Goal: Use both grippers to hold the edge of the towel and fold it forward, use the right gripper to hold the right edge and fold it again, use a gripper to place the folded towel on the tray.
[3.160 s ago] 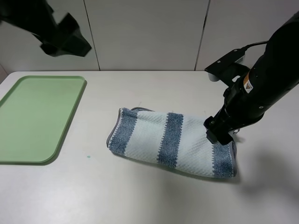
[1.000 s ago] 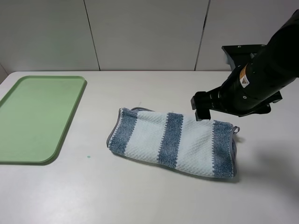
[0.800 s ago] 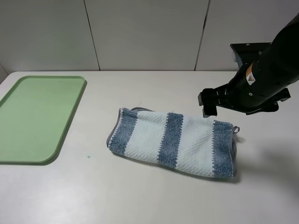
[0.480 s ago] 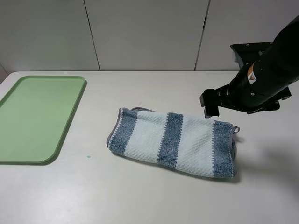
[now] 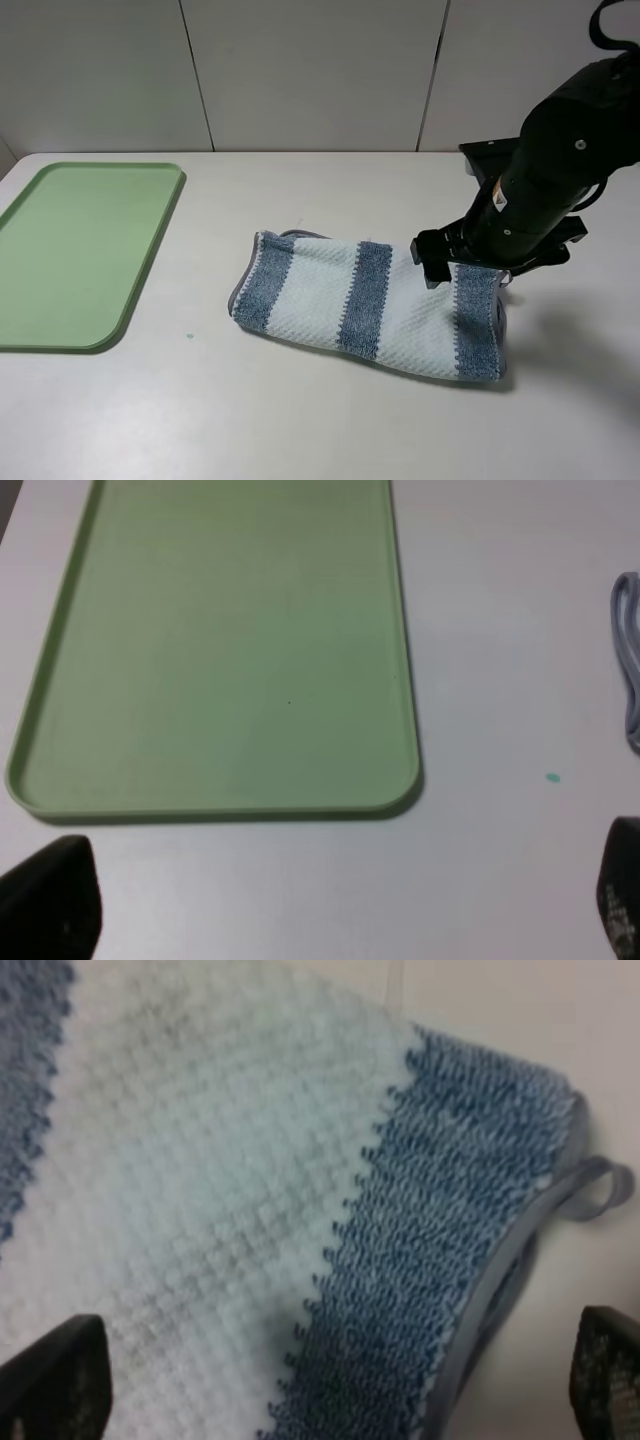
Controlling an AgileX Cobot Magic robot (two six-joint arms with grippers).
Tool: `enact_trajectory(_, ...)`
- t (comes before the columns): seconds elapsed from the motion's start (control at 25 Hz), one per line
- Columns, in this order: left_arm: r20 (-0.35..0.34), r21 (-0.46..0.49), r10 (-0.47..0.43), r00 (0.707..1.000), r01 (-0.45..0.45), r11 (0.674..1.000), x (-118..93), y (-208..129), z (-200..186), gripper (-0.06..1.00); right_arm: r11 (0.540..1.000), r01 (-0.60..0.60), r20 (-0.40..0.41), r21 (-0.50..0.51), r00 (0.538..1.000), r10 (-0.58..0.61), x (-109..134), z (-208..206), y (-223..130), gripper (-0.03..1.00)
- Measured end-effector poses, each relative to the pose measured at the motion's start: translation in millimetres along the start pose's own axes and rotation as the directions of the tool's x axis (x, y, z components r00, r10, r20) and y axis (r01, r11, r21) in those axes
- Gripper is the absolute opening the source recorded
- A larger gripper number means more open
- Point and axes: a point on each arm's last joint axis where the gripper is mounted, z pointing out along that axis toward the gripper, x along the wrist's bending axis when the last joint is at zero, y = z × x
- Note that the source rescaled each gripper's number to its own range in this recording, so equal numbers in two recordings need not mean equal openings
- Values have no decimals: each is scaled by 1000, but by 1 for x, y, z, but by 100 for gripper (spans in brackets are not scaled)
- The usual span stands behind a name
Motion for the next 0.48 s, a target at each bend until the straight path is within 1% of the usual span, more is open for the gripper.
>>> enact_trajectory(0.12,0,-1,0,1000,0,1000,0,0,0,100,1000,-9,1,16,1000,9,0,6,0,100)
enact_trajectory(0.24,0,-1,0,1000,0,1000,0,0,0,100,999,-52,-3,13,999,52,-7,7,4,100)
enact_trajectory(0.48,0,-1,0,1000,0,1000,0,0,0,100,993,-110,-44,29,993,111,-19,9,9,100)
